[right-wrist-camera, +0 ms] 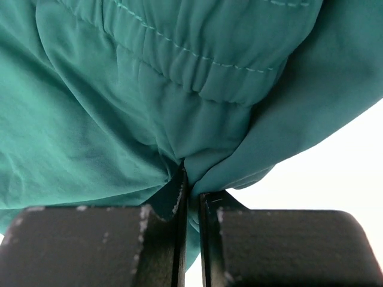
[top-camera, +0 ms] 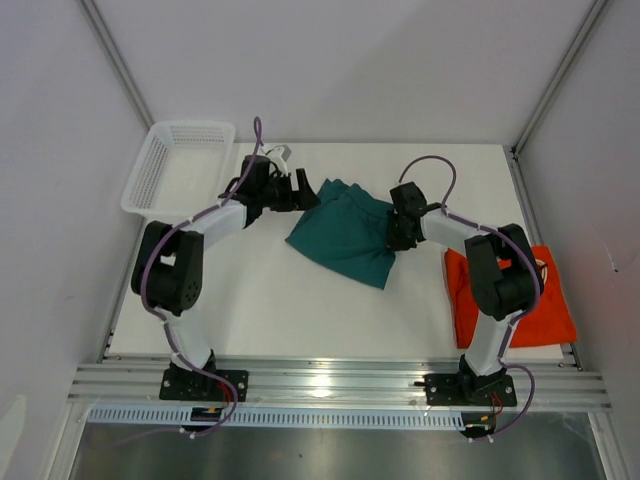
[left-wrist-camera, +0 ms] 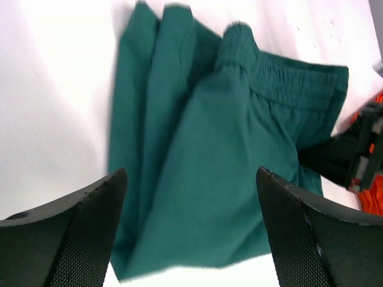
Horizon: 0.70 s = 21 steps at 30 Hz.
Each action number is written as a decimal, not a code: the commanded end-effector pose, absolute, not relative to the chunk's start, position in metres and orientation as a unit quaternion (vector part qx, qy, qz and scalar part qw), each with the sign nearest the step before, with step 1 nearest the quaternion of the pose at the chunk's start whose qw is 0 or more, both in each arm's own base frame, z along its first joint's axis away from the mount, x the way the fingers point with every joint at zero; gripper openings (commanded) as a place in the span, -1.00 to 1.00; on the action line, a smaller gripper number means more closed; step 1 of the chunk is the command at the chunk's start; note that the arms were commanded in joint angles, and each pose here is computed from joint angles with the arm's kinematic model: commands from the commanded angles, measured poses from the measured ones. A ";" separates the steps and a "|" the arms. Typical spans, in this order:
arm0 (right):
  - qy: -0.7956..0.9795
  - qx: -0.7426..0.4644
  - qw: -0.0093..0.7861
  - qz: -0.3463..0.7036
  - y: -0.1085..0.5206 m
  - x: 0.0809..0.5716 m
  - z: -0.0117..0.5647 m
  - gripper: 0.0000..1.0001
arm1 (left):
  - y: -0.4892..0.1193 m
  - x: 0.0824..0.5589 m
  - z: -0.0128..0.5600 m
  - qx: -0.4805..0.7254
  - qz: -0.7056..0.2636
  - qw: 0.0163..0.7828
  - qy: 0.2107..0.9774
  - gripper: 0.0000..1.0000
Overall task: Fold and stack the shorts
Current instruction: Neatly place the folded shorts to the corner
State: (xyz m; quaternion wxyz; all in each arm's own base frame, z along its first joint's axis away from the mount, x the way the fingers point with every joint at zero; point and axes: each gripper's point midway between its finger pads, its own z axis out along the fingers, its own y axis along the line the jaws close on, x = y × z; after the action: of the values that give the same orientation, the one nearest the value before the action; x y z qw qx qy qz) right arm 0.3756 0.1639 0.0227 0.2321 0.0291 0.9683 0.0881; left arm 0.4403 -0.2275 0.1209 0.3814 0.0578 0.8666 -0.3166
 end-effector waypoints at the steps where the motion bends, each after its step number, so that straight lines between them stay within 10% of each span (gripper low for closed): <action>1: 0.977 0.005 0.204 0.064 0.149 0.373 0.004 -0.85 | -0.240 0.475 0.148 0.113 -0.341 0.414 0.836 0.78; 13: 0.975 0.010 0.199 0.093 0.155 0.391 0.003 -0.87 | -0.263 0.477 0.089 0.142 -0.349 0.356 0.855 0.47; 21: 0.974 0.015 0.199 0.104 0.156 0.396 0.003 -0.88 | -0.272 0.459 0.078 0.143 -0.363 0.326 0.861 -0.13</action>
State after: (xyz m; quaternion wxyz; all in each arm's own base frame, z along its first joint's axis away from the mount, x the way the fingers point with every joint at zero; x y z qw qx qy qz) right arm 0.4019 0.1649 0.0224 0.2261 0.0196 0.9661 0.1232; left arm 0.4630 -0.2633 0.0706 0.3211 0.1211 0.8725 -0.3477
